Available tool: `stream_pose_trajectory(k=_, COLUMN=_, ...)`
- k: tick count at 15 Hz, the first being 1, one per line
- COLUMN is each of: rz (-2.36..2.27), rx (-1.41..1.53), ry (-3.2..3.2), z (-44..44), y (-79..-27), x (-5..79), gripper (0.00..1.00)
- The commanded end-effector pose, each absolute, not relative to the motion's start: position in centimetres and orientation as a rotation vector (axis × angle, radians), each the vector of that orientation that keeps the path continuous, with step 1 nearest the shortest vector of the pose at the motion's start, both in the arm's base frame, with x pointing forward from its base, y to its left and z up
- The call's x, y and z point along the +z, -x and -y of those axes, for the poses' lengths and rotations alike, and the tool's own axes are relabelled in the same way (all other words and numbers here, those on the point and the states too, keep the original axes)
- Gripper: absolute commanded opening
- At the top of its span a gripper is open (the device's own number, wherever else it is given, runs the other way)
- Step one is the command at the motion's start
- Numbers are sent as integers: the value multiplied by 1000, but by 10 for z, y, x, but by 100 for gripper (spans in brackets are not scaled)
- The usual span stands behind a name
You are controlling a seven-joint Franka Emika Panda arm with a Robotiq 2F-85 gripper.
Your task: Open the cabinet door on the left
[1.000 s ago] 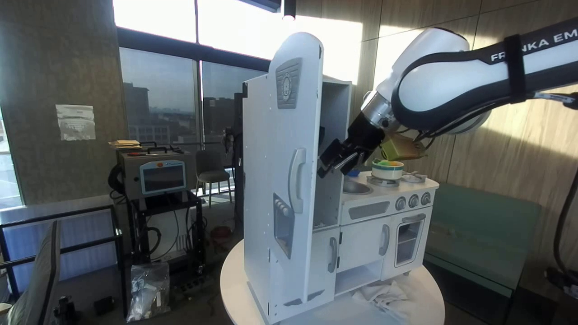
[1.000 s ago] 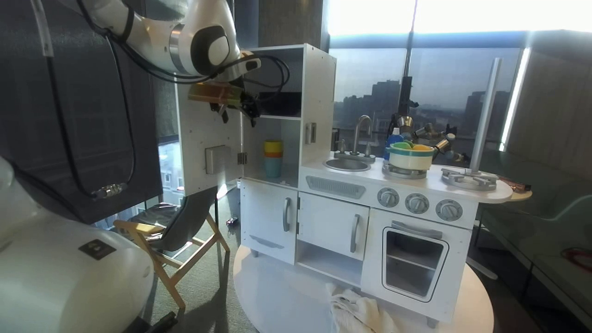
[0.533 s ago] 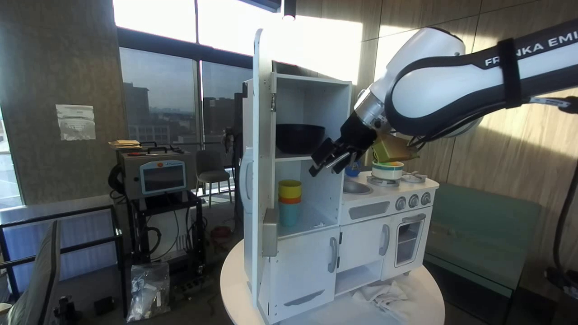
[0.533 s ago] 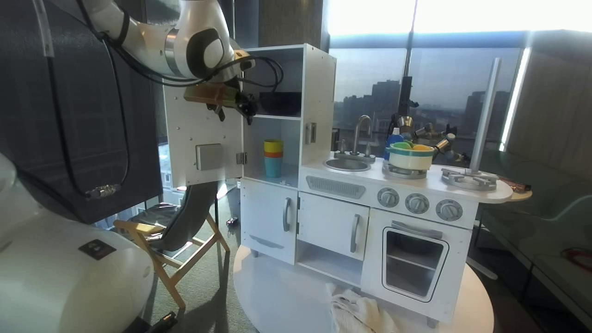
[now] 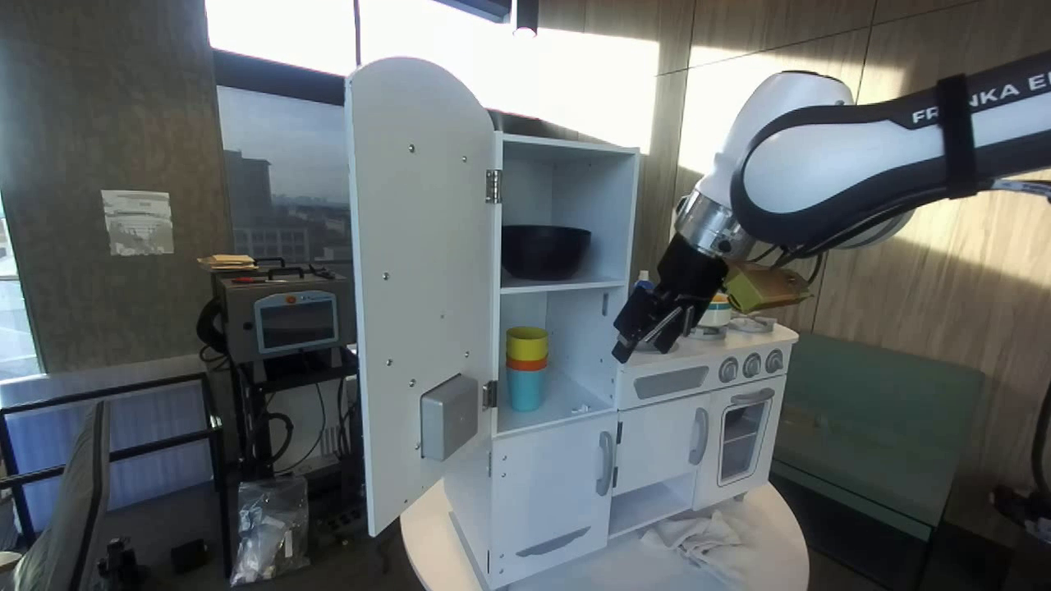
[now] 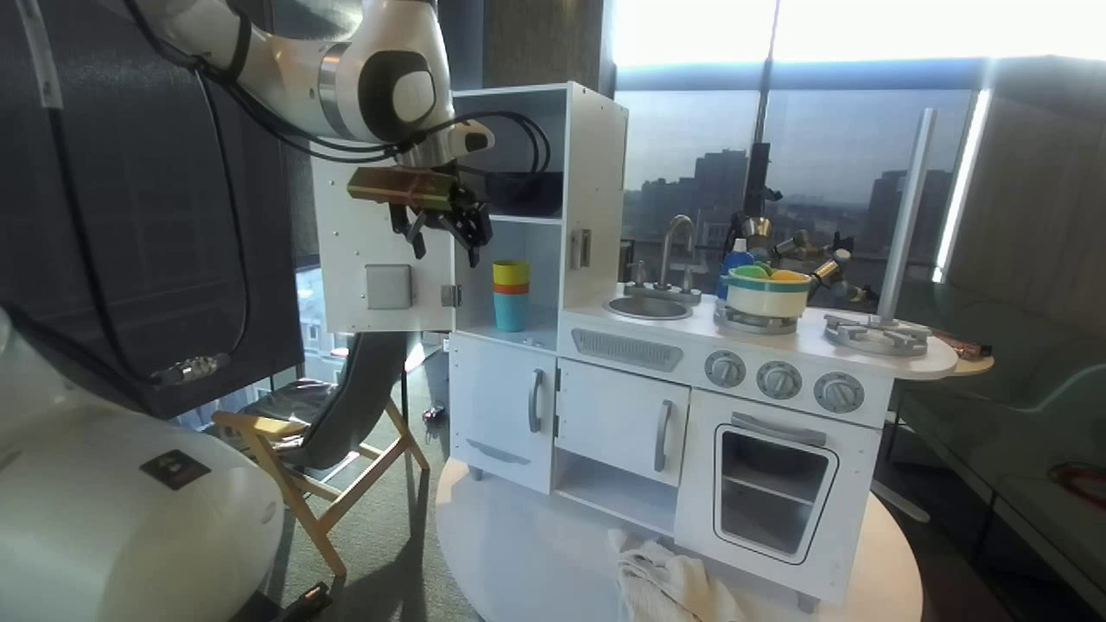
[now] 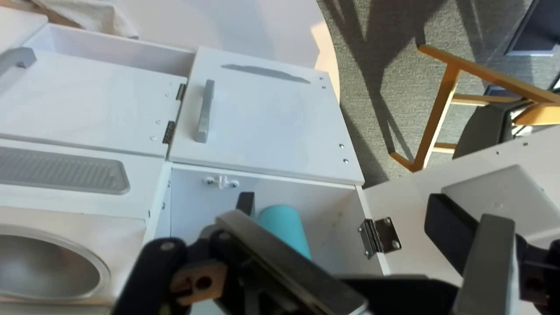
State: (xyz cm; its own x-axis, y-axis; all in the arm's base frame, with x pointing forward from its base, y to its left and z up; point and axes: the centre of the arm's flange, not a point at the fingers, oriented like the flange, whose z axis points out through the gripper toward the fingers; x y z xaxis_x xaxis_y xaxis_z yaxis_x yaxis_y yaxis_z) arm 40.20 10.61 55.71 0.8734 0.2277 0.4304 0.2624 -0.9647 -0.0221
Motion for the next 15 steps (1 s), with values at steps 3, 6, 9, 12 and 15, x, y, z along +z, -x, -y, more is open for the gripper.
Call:
stream_pose_trajectory(k=3, rz=415, rx=-628, ry=3021, z=-95, y=-363, x=539, gripper=100)
stream_pose_trajectory(k=6, rz=433, rx=-678, ry=3055, z=-94, y=-349, x=542, gripper=100)
stream_pose_trajectory(k=9, rz=458, rx=-705, ry=3070, z=-92, y=-342, x=543, gripper=100)
stream_pose_trajectory(k=12, rz=465, rx=-662, ry=3058, z=-94, y=-351, x=538, gripper=100)
stream_pose_trajectory(k=15, rz=465, rx=-659, ry=3059, z=-93, y=-349, x=536, gripper=100)
